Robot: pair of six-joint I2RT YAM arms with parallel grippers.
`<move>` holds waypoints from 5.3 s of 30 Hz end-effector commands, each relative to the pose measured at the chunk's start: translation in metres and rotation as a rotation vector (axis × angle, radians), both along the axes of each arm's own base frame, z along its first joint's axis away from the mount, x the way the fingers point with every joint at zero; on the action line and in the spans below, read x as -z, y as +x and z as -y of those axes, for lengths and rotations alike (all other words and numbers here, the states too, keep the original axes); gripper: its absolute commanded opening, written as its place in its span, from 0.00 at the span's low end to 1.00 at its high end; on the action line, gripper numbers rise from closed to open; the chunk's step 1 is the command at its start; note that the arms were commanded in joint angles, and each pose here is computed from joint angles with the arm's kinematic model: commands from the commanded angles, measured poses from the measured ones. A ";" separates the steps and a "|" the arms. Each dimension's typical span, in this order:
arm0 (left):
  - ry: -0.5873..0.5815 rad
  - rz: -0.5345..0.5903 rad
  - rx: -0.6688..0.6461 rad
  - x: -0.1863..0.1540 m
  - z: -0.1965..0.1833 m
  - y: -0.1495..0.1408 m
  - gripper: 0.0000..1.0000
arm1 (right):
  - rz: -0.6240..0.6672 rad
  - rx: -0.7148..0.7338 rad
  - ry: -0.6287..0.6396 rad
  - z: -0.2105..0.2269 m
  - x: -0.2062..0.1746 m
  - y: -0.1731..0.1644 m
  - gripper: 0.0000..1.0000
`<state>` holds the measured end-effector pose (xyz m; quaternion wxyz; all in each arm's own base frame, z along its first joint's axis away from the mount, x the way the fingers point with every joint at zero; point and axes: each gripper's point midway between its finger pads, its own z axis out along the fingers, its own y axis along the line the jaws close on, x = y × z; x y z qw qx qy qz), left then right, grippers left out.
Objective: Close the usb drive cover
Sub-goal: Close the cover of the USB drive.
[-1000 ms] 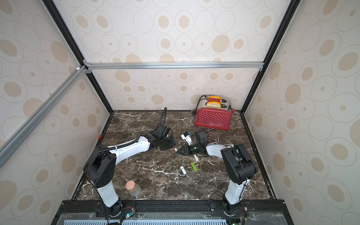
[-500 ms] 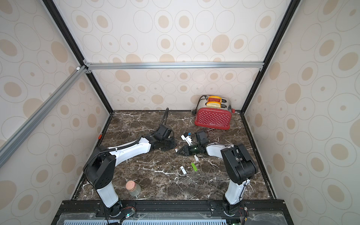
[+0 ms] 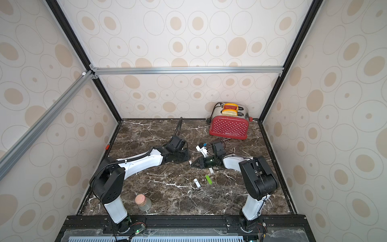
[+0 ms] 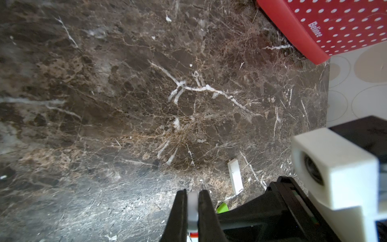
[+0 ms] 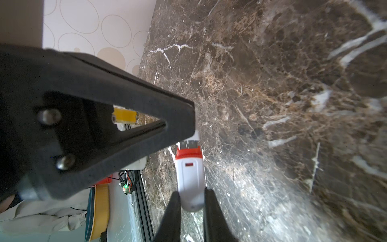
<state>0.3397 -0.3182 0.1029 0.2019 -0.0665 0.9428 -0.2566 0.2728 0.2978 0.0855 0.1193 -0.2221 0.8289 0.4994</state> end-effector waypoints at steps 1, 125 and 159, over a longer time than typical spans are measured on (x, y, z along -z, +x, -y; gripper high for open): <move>0.011 -0.062 0.059 0.001 0.006 -0.031 0.00 | 0.110 0.051 0.017 0.003 -0.017 0.022 0.00; -0.039 -0.275 0.303 0.051 0.054 -0.146 0.00 | 0.458 0.201 -0.037 0.046 -0.105 0.043 0.00; -0.023 -0.291 0.353 0.048 0.058 -0.160 0.00 | 0.485 0.250 -0.049 0.057 -0.108 0.046 0.00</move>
